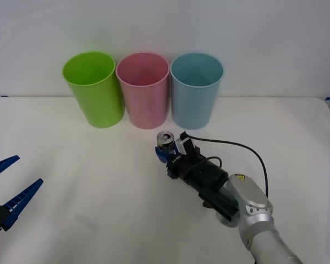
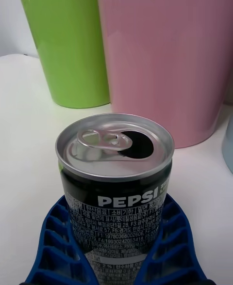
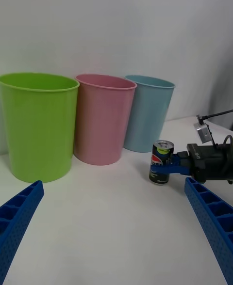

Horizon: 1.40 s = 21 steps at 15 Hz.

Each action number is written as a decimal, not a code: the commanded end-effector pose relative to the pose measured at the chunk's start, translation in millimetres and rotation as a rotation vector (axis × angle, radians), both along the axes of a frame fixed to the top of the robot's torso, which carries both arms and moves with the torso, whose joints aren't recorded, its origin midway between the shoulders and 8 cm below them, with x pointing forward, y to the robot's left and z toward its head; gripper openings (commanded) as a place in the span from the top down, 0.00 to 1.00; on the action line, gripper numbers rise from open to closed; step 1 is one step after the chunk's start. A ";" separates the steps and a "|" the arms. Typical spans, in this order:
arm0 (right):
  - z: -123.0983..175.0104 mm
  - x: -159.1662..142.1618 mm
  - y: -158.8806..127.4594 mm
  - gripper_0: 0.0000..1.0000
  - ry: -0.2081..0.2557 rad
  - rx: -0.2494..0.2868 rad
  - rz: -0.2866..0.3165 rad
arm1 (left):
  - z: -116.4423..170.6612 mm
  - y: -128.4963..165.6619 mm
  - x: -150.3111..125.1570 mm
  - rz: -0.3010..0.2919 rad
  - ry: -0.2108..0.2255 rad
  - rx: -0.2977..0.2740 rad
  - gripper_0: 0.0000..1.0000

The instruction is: Grasp the object on the table and drop it into the matching bin: aluminum can to the light blue bin, PET bottle to the pink bin.

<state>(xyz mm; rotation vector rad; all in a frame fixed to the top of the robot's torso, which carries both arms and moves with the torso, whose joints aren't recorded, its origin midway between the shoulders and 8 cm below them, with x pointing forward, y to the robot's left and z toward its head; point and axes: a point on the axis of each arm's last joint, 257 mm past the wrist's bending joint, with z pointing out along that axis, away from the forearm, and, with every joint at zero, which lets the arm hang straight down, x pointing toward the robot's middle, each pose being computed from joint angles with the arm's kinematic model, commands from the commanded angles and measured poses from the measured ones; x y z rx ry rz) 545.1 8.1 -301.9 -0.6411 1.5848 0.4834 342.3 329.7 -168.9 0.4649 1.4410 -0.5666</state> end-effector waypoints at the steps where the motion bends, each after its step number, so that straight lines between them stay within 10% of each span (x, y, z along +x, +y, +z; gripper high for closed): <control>1: 8.7 -6.3 -0.4 1.00 -0.023 0.017 0.006 | 0.0 0.0 0.0 0.000 0.000 0.000 0.00; 11: 76.1 -74.6 -56.1 1.00 -0.169 0.075 -0.030 | 0.0 0.0 0.0 0.000 0.000 0.000 0.00; 21: 174.9 -121.7 -105.3 1.00 -0.149 0.282 -0.017 | 0.0 0.0 0.0 0.000 0.000 0.000 0.00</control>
